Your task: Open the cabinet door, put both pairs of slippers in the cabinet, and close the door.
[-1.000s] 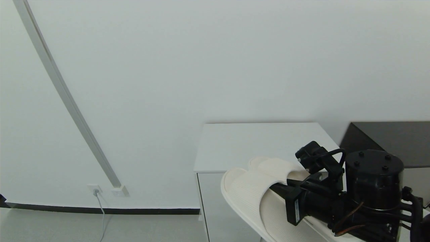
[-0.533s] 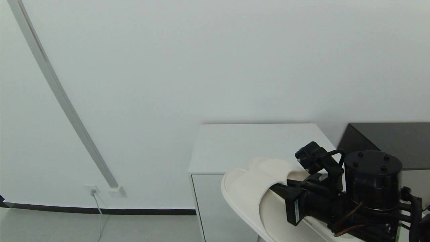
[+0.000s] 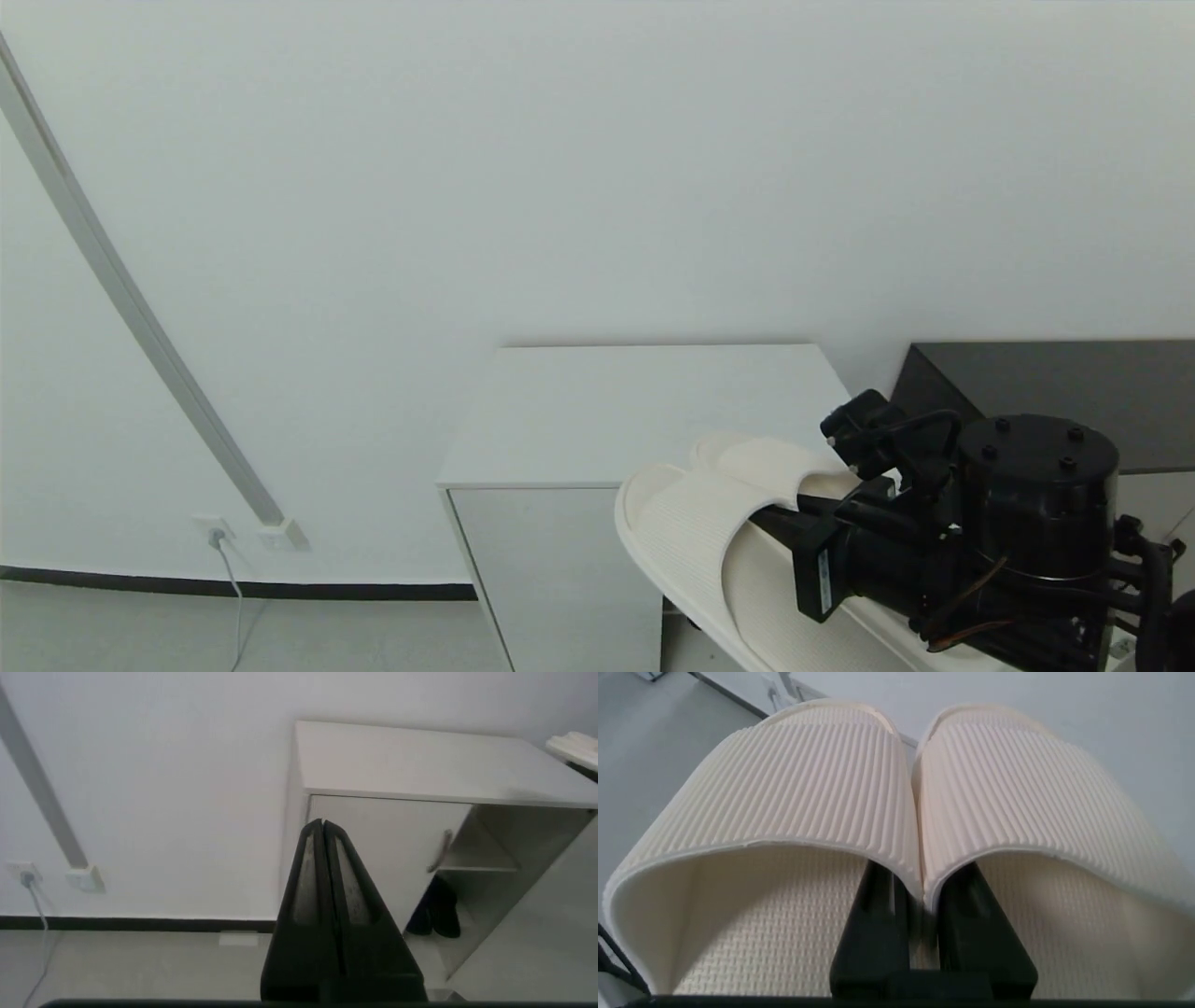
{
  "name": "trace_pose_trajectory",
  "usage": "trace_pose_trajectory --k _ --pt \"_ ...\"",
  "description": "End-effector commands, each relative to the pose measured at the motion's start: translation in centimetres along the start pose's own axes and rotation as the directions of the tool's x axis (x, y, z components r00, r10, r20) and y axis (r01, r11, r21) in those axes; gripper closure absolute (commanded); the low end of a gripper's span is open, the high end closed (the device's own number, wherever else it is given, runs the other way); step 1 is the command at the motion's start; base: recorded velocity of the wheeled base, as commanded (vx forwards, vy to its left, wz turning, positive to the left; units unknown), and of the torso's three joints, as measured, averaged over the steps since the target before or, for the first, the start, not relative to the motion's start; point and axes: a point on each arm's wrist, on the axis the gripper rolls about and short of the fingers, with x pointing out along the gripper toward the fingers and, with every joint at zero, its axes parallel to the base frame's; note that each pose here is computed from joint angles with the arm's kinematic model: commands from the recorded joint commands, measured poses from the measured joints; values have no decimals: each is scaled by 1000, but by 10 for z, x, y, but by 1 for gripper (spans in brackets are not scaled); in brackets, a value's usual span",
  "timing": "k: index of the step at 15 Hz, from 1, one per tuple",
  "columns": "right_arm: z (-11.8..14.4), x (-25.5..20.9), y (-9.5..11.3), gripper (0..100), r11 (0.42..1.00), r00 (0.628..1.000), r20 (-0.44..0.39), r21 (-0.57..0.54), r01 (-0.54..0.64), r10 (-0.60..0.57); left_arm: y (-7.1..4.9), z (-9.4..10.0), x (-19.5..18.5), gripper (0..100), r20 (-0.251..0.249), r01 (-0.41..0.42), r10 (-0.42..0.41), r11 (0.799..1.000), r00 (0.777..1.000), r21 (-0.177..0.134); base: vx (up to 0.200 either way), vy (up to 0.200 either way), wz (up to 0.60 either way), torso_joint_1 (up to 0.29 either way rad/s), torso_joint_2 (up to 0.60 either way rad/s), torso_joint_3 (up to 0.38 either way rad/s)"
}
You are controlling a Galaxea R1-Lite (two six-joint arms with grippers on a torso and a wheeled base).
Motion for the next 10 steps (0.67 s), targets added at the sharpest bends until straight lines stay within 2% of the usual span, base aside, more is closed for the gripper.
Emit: trace_pose_trajectory --k 1,5,10 --pt "0 0 0 100 1000 1000 1 0 0 0 0 0 0 100 -2 0 0 1000 1000 -1 0 -200 0 2 7 -2" --pt "-1 -3 0 100 1000 1000 -1 -1 -2 2 0 0 0 100 -2 0 0 1000 1000 -1 0 -200 0 2 2 4" --pt "-1 -3 4 100 1000 1000 0 -3 -15 15 0 0 0 100 0 0 0 1000 1000 -2 0 0 0 0 0 0"
